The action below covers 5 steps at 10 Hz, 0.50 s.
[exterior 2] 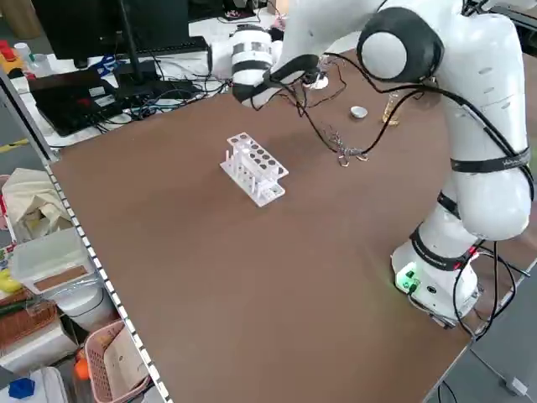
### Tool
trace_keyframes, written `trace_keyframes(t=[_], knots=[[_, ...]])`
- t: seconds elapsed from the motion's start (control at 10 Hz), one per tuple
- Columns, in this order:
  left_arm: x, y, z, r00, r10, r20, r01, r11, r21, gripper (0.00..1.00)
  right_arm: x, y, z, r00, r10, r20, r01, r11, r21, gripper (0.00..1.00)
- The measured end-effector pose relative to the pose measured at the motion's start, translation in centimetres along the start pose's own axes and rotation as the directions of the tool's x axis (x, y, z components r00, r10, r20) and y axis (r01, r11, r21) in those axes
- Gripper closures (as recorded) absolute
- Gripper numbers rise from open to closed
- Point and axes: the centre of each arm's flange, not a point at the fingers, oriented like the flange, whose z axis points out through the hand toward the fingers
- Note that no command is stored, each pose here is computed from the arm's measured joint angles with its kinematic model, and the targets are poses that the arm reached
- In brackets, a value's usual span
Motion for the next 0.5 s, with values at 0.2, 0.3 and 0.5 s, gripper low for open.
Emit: trace_keyframes(t=[0.2, 0.3, 0.5], knots=[[1.6, -2.0, 4.6, 1.000, 0.025, 0.013, -0.025, 1.000, -0.009, 0.79, -0.4, -0.2, -0.2, 1.000, 0.009, 0.002, -0.009, 1.000, -0.003, 0.62], [2.3, -2.7, 6.7, 1.000, 0.028, 0.015, -0.027, 1.000, -0.007, 0.79, -0.6, -0.2, -0.2, 1.000, 0.013, 0.003, -0.013, 1.000, -0.004, 0.62], [3.1, -3.5, 11.0, 0.999, -0.016, 0.035, 0.016, 1.000, -0.006, 0.79, -0.8, -0.2, -0.5, 1.000, 0.015, 0.006, -0.015, 1.000, -0.010, 0.62]])
